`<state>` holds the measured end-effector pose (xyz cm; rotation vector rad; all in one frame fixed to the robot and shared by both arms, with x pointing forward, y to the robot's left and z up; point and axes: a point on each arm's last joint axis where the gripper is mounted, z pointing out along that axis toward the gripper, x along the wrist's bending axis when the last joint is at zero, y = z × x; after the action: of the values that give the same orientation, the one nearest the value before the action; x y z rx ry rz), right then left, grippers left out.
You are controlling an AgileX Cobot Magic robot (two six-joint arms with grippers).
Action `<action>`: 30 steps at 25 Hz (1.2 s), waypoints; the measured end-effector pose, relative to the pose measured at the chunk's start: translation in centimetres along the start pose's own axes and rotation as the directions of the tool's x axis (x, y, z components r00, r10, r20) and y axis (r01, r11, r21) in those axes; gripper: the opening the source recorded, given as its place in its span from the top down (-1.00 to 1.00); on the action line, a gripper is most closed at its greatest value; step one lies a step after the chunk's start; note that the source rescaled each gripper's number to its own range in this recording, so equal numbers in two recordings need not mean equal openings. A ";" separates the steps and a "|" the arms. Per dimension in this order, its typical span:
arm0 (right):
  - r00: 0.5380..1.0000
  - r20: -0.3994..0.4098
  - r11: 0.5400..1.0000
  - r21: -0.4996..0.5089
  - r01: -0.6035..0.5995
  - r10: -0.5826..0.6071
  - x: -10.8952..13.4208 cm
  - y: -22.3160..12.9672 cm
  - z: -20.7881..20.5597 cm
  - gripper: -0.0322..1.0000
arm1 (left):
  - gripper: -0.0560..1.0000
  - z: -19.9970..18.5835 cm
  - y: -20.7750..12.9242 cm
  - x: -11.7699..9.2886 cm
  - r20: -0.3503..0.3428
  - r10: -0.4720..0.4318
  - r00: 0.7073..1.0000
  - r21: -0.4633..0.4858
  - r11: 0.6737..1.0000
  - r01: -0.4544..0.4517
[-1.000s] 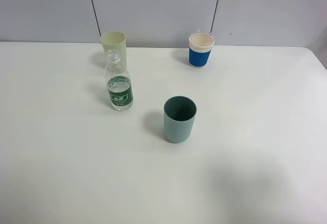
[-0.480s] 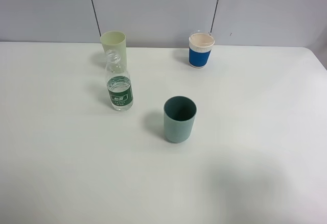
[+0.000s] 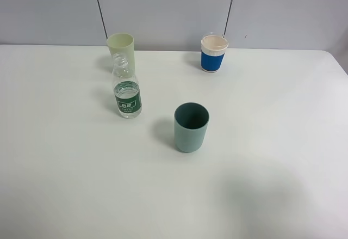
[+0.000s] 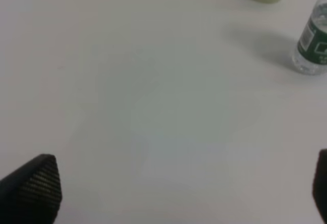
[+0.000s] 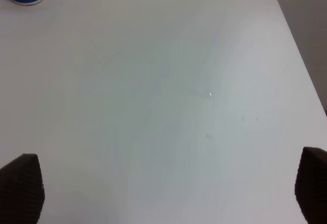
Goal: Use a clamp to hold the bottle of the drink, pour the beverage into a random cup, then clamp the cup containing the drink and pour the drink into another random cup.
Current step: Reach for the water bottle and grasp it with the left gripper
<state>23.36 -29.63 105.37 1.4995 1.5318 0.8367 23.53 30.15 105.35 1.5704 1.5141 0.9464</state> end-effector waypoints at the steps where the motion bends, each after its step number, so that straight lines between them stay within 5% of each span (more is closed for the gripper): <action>1: 1.000 0.000 1.000 0.000 0.000 0.000 0.0 0.0 0.0 -1.00 | -1.00 0.2 0.1 -0.1 0.010 -0.005 1.000 0.015 1.000 0.005; 13: 1.000 0.000 1.000 0.000 0.000 0.000 0.0 0.0 0.0 -1.00 | -1.00 3.9 4.7 -0.5 0.061 -0.045 0.997 0.069 0.997 0.041; 22: 1.000 0.000 1.000 0.000 0.000 0.000 0.0 0.0 0.0 -1.00 | -1.00 7.9 5.7 -0.5 0.086 0.103 0.991 0.176 0.977 -0.117; 30: 1.000 0.000 1.000 0.000 0.000 0.000 0.0 0.0 0.0 -1.00 | -1.00 11.2 5.5 -2.0 0.215 0.147 0.965 0.293 0.933 -0.207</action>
<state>23.36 -29.63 105.37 1.4995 1.5318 0.8367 35.92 27.78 105.26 1.9939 1.4559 0.6481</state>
